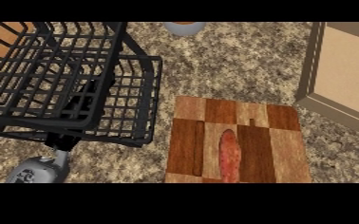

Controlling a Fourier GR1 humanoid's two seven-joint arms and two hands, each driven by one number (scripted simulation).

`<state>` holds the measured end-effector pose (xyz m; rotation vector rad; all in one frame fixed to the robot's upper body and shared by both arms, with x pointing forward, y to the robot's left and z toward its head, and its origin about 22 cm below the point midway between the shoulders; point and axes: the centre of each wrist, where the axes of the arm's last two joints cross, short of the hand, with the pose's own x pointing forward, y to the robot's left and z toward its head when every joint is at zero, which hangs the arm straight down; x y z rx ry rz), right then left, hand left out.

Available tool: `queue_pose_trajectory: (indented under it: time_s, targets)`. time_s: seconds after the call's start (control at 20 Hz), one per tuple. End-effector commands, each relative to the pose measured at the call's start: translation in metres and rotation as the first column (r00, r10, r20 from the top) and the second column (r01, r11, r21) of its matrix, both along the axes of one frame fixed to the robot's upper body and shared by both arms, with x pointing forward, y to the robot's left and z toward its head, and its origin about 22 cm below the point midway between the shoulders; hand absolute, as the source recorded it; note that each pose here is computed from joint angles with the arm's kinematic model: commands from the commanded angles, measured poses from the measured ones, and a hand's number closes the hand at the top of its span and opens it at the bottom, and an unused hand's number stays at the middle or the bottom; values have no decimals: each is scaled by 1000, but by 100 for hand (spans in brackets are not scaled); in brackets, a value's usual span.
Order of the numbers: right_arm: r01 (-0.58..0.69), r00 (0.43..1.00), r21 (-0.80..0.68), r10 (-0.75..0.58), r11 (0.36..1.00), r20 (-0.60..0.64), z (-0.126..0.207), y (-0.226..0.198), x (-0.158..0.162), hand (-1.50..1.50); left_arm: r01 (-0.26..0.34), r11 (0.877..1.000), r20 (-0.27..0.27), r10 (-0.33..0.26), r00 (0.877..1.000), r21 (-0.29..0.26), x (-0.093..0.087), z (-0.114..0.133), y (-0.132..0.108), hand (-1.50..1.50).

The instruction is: Pick the can from the cutting board and place it in the cardboard box

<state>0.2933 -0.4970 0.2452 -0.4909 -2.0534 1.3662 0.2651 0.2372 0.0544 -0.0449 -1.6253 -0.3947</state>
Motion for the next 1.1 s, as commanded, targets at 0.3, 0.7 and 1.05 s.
queue_pose_trajectory:
  time_s: [0.3, 0.7, 1.05]
  targets:
    - [-149, 945, 21, 149, 989, -292, -70, 11, 24, -150, 111, 993, 26, -112, 993, 38, 13, 12, -19, 0]
    - [-156, 913, 274, 244, 949, -326, -94, 30, 46, -150, 111, 993, 20, -112, 994, 48, 6, 3, -24, 0]
    - [-39, 883, 525, 276, 850, -380, -96, 29, 54, -150, 94, 995, 44, -96, 994, 25, 9, 14, -22, 0]
